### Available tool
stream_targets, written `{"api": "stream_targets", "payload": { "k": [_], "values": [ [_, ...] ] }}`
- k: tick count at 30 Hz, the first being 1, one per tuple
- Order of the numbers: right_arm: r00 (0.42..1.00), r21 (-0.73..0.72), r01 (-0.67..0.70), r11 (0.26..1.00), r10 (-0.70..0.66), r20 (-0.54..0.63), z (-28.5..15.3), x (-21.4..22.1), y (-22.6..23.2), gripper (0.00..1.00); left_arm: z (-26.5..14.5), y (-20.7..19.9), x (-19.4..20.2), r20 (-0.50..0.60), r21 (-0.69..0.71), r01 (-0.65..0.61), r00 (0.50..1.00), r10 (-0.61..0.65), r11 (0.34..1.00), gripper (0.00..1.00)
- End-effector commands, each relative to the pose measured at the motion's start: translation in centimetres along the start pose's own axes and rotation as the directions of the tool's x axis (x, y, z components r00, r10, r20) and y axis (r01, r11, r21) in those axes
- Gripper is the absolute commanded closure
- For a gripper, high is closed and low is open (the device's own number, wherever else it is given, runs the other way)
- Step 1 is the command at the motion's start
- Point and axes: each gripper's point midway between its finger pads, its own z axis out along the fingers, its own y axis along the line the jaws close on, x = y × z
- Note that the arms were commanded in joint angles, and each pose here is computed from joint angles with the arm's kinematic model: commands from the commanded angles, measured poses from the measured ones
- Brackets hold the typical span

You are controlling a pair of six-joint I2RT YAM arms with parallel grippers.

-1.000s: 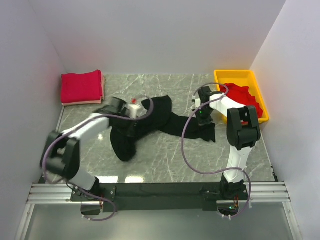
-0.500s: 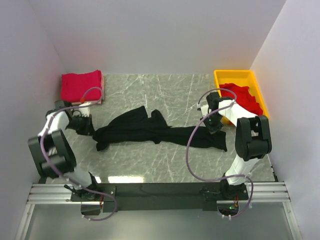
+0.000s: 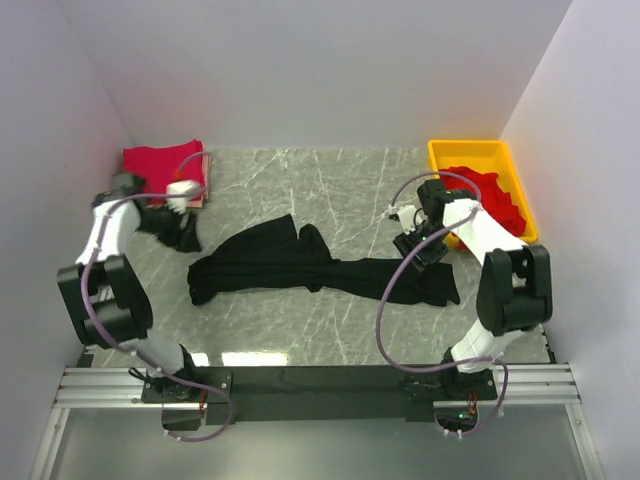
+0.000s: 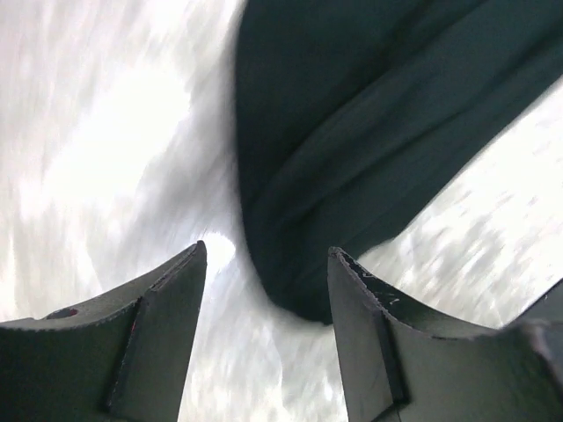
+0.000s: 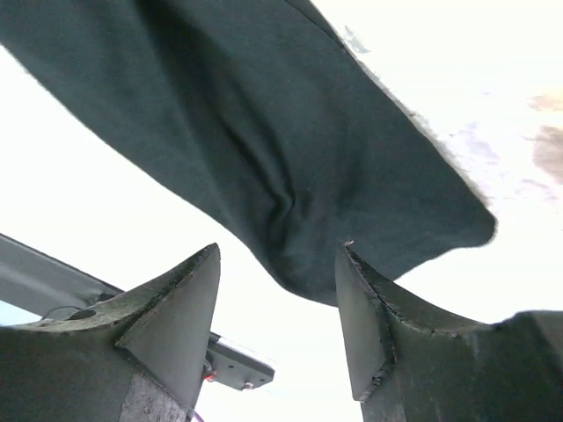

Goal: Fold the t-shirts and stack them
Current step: Move the tshirt to the center of the board, then flatten the tshirt out

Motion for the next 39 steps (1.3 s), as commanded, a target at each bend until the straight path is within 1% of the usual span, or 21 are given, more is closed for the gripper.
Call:
{"api": "stream_targets", "payload": {
  "k": [1, 2, 3, 4, 5, 6, 7, 9, 12, 15, 19, 22, 23, 28, 29, 31, 34, 35, 37, 39],
  "values": [
    [0.995, 0.0, 0.06, 0.998, -0.06, 0.084, -2.1, -0.7, 0.5, 0.38, 1.2, -6.9, -6.6, 0.125, 0.07, -0.208, 0.972, 0.198, 0.976, 0.37],
    [0.995, 0.007, 0.064, 0.998, -0.064, 0.077, -1.8, -0.5, 0.3, 0.38, 2.0, -7.7, -8.0, 0.154, 0.064, -0.223, 0.965, 0.212, 0.973, 0.37],
    [0.996, 0.01, 0.062, 0.998, -0.062, 0.065, -1.5, -0.3, 0.1, 0.38, 3.7, -9.9, -8.7, 0.147, 0.101, -0.27, 0.956, 0.254, 0.957, 0.37],
    [0.997, 0.008, 0.058, 0.998, -0.058, 0.041, -0.9, 0.2, 0.0, 0.38, 4.7, -10.3, -8.8, 0.13, 0.09, -0.269, 0.958, 0.256, 0.959, 0.37],
    [0.998, 0.028, 0.053, 0.998, -0.054, 0.035, -0.6, 0.3, -0.4, 0.39, 5.6, -10.8, -9.4, 0.137, 0.098, -0.273, 0.956, 0.259, 0.957, 0.37],
    [0.998, 0.026, 0.048, 0.999, -0.049, 0.032, -0.4, 0.4, -0.5, 0.39, 7.1, -11.7, -9.4, 0.115, 0.125, -0.283, 0.956, 0.269, 0.951, 0.37],
    [0.999, 0.025, 0.034, 0.999, -0.035, 0.033, -0.4, 0.6, -0.8, 0.39, 7.9, -11.5, -9.6, 0.102, 0.107, -0.282, 0.957, 0.272, 0.953, 0.37],
    [0.999, 0.023, 0.018, 1.0, -0.018, 0.034, -0.3, 0.7, -1.0, 0.39, 9.5, -12.4, -10.2, 0.097, 0.13, -0.287, 0.956, 0.276, 0.949, 0.37],
    [0.999, 0.014, -0.006, 1.0, 0.005, 0.039, -0.5, 0.9, -1.3, 0.41, 11.1, -13.6, -9.9, 0.073, 0.162, -0.311, 0.95, 0.303, 0.936, 0.4],
    [0.999, 0.016, -0.02, 1.0, 0.02, 0.034, -0.5, 1.1, -1.7, 0.41, 12.6, -14.6, -9.1, 0.046, 0.181, -0.342, 0.939, 0.34, 0.922, 0.39],
    [0.999, 0.019, -0.034, 0.999, 0.033, 0.035, -0.5, 1.2, -2.2, 0.4, 14.2, -15.0, -8.4, 0.014, 0.204, -0.338, 0.939, 0.342, 0.919, 0.4],
    [0.999, 0.024, -0.031, 0.999, 0.03, 0.032, -0.7, 1.4, -2.3, 0.39, 14.5, -15.2, -7.9, -0.009, 0.229, -0.336, 0.938, 0.347, 0.914, 0.48],
    [0.999, 0.023, -0.03, 0.999, 0.029, 0.031, -0.8, 1.5, -2.4, 0.39, 14.5, -15.3, -7.8, -0.011, 0.235, -0.339, 0.936, 0.352, 0.911, 0.54],
    [0.999, 0.027, -0.036, 0.999, 0.035, 0.029, -0.9, 1.6, -2.8, 0.39, 14.2, -16.3, -6.6, -0.025, 0.277, -0.372, 0.919, 0.394, 0.886, 0.69],
    [0.999, 0.028, -0.038, 0.999, 0.037, 0.029, -0.9, 1.6, -2.9, 0.39, 14.1, -16.4, -6.1, -0.04, 0.287, -0.367, 0.918, 0.394, 0.885, 0.75],
    [0.999, 0.03, -0.042, 0.999, 0.041, 0.029, -1.0, 1.7, -3.0, 0.4, 14.0, -16.7, -5.7, -0.043, 0.305, -0.371, 0.915, 0.402, 0.877, 0.79],
    [0.999, 0.035, -0.042, 0.998, 0.041, 0.027, -1.0, 1.9, -3.1, 0.4, 13.1, -17.2, -5.5, -0.038, 0.322, -0.381, 0.91, 0.414, 0.867, 0.89],
    [0.999, 0.037, -0.044, 0.998, 0.043, 0.026, -1.0, 2.0, -3.3, 0.4, 12.9, -17.4, -5.5, -0.037, 0.325, -0.381, 0.91, 0.414, 0.866, 0.95],
    [0.999, 0.038, -0.046, 0.998, 0.045, 0.025, -1.0, 2.2, -3.3, 0.41, 11.9, -17.6, -5.9, -0.02, 0.313, -0.392, 0.908, 0.418, 0.865, 0.99],
    [0.999, 0.043, -0.046, 0.998, 0.045, 0.029, -1.0, 2.3, -3.3, 0.41, 10.8, -17.8, -6.8, 0.01, 0.282, -0.41, 0.905, 0.424, 0.868, 0.99]
  ]
}}
